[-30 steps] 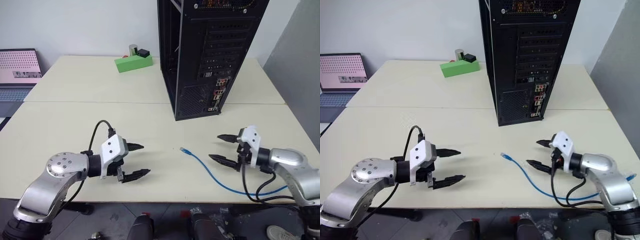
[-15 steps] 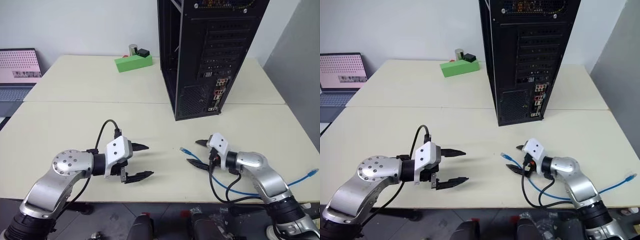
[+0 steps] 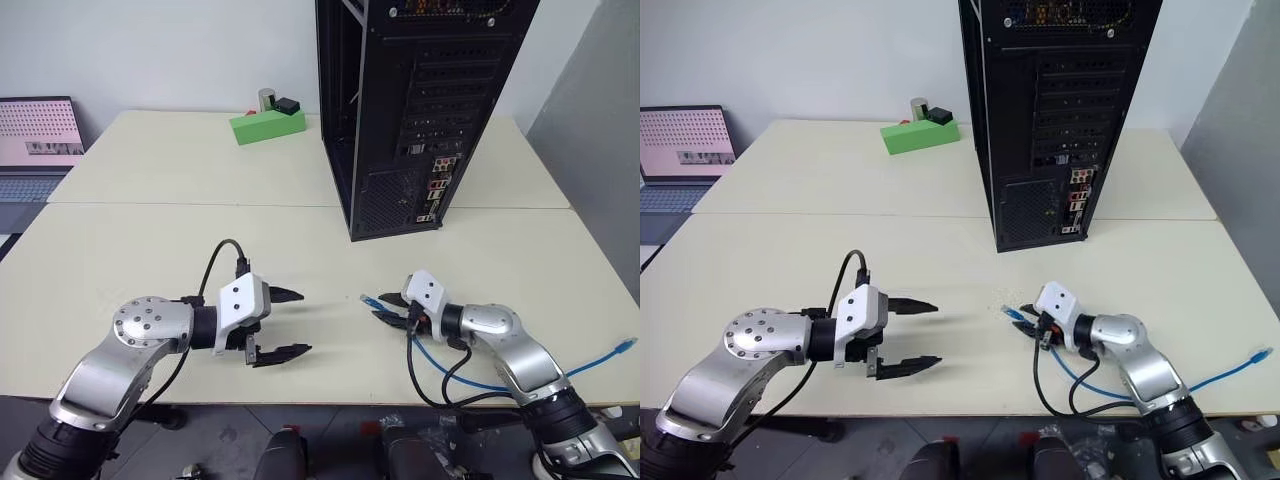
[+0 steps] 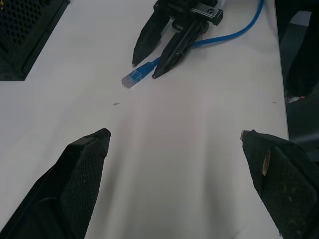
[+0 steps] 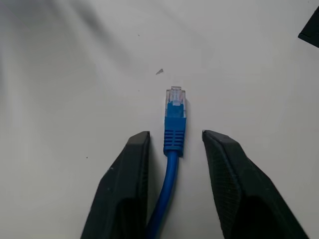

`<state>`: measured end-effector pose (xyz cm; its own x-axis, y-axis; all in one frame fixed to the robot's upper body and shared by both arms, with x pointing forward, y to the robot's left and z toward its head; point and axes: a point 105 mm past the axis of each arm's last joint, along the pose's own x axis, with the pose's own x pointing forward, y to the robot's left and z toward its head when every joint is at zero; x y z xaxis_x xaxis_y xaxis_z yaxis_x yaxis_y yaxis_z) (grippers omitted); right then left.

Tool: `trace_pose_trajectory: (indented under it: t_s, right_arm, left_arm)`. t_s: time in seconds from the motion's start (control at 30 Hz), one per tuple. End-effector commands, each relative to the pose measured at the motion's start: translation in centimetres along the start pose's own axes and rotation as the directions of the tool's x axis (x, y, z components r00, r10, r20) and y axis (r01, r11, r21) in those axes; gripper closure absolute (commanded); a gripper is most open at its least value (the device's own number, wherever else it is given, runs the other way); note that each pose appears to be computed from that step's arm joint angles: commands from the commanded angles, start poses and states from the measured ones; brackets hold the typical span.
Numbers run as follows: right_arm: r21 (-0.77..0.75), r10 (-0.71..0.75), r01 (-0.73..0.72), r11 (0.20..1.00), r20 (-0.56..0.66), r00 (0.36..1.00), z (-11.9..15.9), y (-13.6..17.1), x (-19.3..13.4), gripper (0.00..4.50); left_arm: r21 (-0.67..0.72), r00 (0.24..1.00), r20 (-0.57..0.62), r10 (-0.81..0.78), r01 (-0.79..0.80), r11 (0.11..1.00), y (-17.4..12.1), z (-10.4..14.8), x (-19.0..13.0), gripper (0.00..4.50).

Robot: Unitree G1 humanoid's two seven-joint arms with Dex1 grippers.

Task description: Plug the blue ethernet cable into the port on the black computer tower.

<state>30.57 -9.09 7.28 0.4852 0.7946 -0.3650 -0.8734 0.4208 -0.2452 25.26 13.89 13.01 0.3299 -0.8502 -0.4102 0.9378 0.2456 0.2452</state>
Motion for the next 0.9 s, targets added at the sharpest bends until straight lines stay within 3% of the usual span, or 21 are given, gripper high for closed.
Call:
trace_pose_trajectory:
  t_s: [0.03, 0.13, 0.43, 0.8, 0.9]
  right_arm:
    - [-0.087, 0.0, -0.003, 0.996, -0.039, 0.999, -0.1, -0.2, -0.4, 3.92]
    - [-0.128, 0.012, -0.016, 0.992, -0.03, 0.999, 0.4, -0.3, -0.4, 4.39]
    - [-0.224, 0.202, -0.179, 0.958, 0.082, 0.976, 5.8, 1.4, -0.2, 4.39]
    - [-0.25, 0.261, -0.231, 0.94, 0.091, 0.961, 7.3, 2.3, 0.3, 4.39]
    - [-0.25, 0.265, -0.235, 0.939, 0.091, 0.96, 7.3, 2.5, 0.3, 4.39]
  left_arm:
    - [0.044, 0.999, 0.024, -0.021, 0.02, 0.999, 0.0, 0.8, 0.3, 0.0]
    - [0.054, 0.999, 0.018, -0.028, 0.027, 0.998, 0.2, 0.4, 0.7, 0.0]
    - [0.096, 0.996, 0.032, -0.079, 0.075, 0.993, 1.3, 0.5, 3.0, 0.0]
    - [0.117, 0.989, 0.097, -0.11, 0.099, 0.988, 2.3, 1.3, 4.9, 0.0]
    - [0.122, 0.986, 0.109, -0.126, 0.112, 0.986, 2.3, 1.4, 5.0, 0.44]
